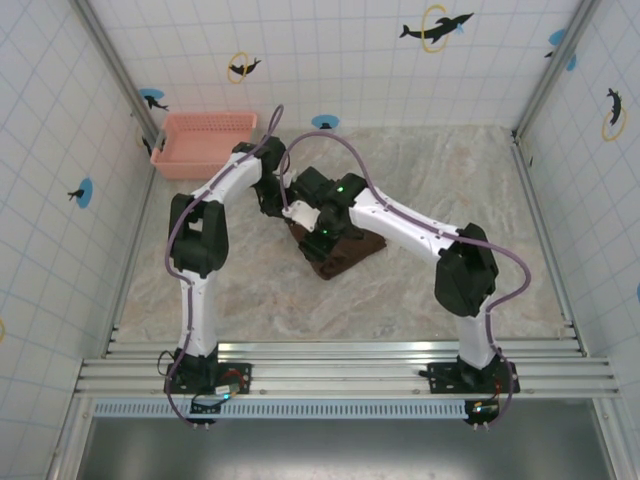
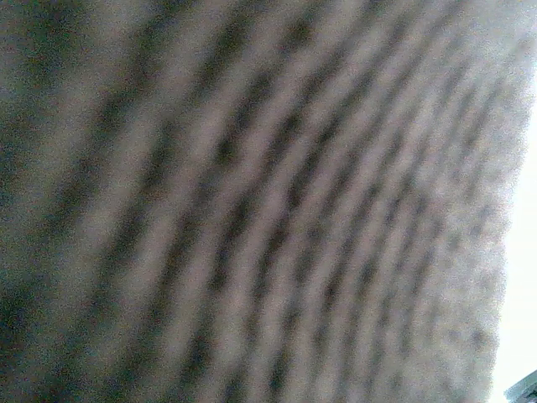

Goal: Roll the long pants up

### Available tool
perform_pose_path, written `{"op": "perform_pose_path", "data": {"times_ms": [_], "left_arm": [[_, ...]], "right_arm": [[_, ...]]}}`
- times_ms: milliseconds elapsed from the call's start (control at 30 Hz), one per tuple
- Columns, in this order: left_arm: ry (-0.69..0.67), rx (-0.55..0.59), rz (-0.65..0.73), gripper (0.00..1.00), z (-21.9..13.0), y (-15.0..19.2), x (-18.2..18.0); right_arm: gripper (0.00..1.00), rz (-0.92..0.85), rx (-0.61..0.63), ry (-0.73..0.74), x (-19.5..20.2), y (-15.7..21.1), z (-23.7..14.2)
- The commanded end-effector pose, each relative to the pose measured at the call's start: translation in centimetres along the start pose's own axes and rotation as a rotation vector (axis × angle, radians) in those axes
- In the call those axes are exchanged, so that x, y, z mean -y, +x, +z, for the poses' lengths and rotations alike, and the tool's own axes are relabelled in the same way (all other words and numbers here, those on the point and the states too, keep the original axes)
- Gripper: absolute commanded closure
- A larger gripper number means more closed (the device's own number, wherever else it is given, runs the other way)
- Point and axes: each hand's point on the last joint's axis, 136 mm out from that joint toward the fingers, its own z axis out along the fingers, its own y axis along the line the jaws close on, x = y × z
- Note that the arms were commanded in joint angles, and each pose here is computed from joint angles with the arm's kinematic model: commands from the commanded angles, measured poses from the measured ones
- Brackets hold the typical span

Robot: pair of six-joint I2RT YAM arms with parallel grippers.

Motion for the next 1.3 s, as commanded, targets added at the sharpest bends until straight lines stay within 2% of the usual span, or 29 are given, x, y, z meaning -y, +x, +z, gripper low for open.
{"op": "perform_pose_path", "data": {"times_ms": [0,100,333,367,400,467,533,600,667,767,867,933,1167,1267], "left_arm": [[-0.007,-0.032,0.020,1.00,-1.3,1.3,0.5],[-0.005,-0.037,0.023,1.00,-1.4,1.4,0.5],[-0.001,-0.050,0.031,1.00,-1.5,1.8,0.7],[0.004,-0.051,0.032,1.00,-1.7,1.8,0.7],[0.004,-0.054,0.035,1.00,-1.7,1.9,0.8],[0.009,-0.047,0.043,1.00,-2.2,2.0,1.0],[0.010,-0.027,0.052,0.81,-2.8,1.9,1.2],[0.011,0.001,0.062,0.68,-3.5,1.6,1.4],[0.014,0.026,0.064,0.60,-4.1,1.3,1.5],[0.020,0.051,0.063,0.43,-4.8,0.8,1.6],[0.016,0.096,0.070,0.37,-5.7,-0.1,1.7],[0.016,0.139,0.075,0.28,-6.5,-0.9,1.9],[0.030,0.203,0.086,0.24,-7.6,-2.6,2.8],[0.055,0.211,0.079,0.19,-6.9,-3.1,3.2]], "right_arm": [[0.26,0.008,-0.013,0.101,1.4,-0.8,2.0],[0.26,0.007,0.003,0.114,1.4,-1.4,3.3],[0.28,0.029,-0.084,0.096,0.9,-1.1,7.7],[0.32,0.039,-0.093,0.090,1.1,-0.9,8.1],[0.41,0.057,-0.097,0.098,1.5,-0.7,8.2],[0.65,0.101,-0.084,0.059,1.9,-0.3,8.4],[0.80,0.147,-0.065,0.037,2.5,0.2,8.3],[0.89,0.199,-0.006,-0.024,2.6,0.1,7.8],[0.91,0.277,0.087,-0.111,2.7,0.0,7.4],[0.95,0.368,0.177,-0.232,2.7,-0.1,6.7],[0.98,0.411,0.244,-0.308,2.8,-0.1,6.0],[0.98,0.440,0.323,-0.340,3.3,-0.4,5.0],[1.00,0.741,0.736,-0.506,9.0,-0.9,0.0],[1.00,0.839,0.793,-0.515,10.8,0.8,-0.2]]}}
